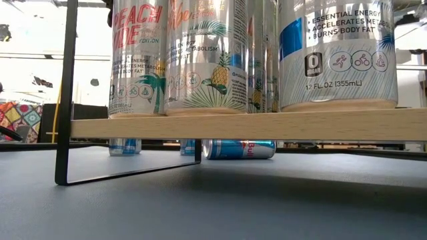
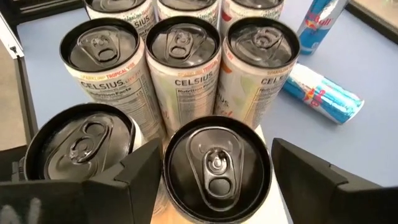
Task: Place canned beverage on shelf
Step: Put the top white blue soda can aligned with the other white blue soda can on the shelf
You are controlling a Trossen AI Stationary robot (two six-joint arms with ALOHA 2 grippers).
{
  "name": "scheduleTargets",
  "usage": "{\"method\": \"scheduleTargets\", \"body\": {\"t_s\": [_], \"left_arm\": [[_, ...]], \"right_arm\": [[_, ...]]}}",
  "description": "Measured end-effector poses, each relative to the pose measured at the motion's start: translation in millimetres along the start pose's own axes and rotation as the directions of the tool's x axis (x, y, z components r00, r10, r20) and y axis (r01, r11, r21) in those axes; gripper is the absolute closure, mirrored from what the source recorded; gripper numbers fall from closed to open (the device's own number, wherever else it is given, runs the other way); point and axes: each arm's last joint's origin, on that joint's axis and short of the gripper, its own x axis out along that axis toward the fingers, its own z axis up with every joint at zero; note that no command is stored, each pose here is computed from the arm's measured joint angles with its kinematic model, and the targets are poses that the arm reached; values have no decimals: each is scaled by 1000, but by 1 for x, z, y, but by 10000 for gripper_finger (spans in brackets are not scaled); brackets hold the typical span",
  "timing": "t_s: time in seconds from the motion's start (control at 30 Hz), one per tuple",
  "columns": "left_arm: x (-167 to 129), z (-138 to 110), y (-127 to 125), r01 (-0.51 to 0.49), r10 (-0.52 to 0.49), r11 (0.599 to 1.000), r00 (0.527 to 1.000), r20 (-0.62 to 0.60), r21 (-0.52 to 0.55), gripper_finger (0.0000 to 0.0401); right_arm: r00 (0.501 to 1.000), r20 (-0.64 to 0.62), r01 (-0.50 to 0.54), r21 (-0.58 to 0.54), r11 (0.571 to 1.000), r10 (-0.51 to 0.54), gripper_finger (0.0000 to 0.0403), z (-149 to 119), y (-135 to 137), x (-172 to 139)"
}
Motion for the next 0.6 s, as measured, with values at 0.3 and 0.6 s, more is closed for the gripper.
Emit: {"method": "scheduleTargets", "body": {"t_s": [0.3,0.6], "left_arm": [[0,0,0,0,0,1000,1000,0,0,53],[0,0,0,0,0,1000,1000,0,0,53]], "right_arm": [[1000,22,8,-31,999,-8,121,1,0,0],[999,47,10,-67,998,-7,121,3,-1,-2]]}}
